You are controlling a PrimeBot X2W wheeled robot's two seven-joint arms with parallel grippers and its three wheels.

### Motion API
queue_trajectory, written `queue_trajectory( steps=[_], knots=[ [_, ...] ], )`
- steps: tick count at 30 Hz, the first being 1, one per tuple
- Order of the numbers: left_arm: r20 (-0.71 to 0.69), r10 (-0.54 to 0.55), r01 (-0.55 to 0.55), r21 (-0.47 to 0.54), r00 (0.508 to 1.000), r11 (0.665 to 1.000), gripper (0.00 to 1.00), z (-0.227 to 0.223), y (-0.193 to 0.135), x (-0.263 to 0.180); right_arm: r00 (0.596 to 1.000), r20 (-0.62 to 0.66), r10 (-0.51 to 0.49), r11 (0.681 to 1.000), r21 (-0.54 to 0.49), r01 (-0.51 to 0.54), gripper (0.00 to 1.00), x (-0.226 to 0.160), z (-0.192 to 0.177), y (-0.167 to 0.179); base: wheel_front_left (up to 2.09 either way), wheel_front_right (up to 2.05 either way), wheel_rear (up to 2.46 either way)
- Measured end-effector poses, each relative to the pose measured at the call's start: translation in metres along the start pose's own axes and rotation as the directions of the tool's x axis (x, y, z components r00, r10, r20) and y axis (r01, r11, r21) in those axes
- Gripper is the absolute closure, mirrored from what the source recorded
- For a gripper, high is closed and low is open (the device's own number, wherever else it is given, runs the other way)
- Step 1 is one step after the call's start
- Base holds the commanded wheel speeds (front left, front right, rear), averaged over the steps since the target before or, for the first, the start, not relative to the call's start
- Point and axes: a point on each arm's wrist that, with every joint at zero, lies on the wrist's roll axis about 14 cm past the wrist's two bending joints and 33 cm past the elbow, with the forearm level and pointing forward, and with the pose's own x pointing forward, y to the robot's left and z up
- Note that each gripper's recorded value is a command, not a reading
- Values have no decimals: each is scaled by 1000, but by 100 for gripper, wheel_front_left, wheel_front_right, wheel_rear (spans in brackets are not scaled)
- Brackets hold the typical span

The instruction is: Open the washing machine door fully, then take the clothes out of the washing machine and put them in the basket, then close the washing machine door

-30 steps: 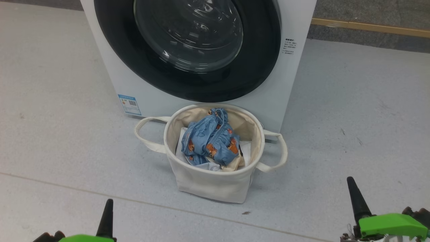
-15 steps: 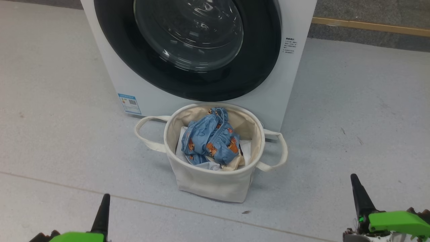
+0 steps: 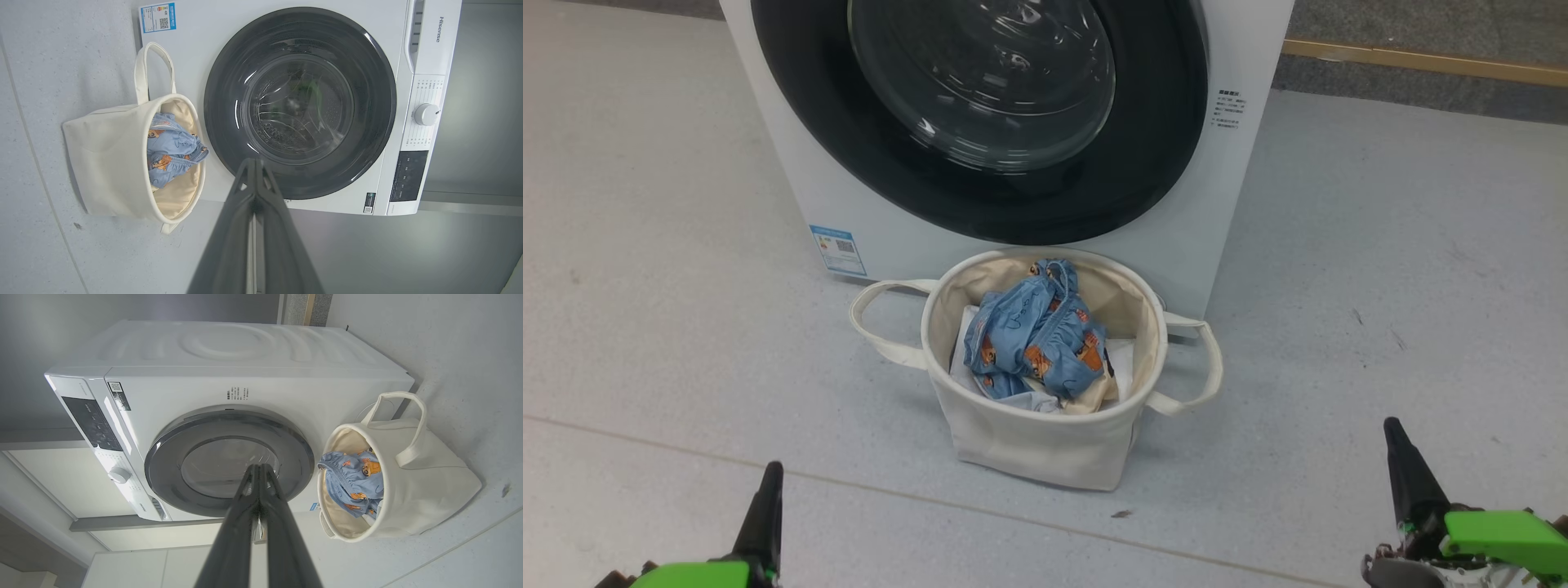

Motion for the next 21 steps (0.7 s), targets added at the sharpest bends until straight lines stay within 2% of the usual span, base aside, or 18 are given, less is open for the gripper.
queue_trajectory(
  steps=[6, 21],
  knots=[
    [6, -23, 23, -60, 1000, 998, 100, 3, -5, 2, 1000, -3, 13, 998, 56, -12, 100, 3, 1, 4, 0, 0, 0],
    [6, -31, 32, -60, 999, 998, 100, 2, -8, 3, 1000, 2, 10, 998, 57, -11, 100, 2, 3, 3, 0, 0, 0]
  ],
)
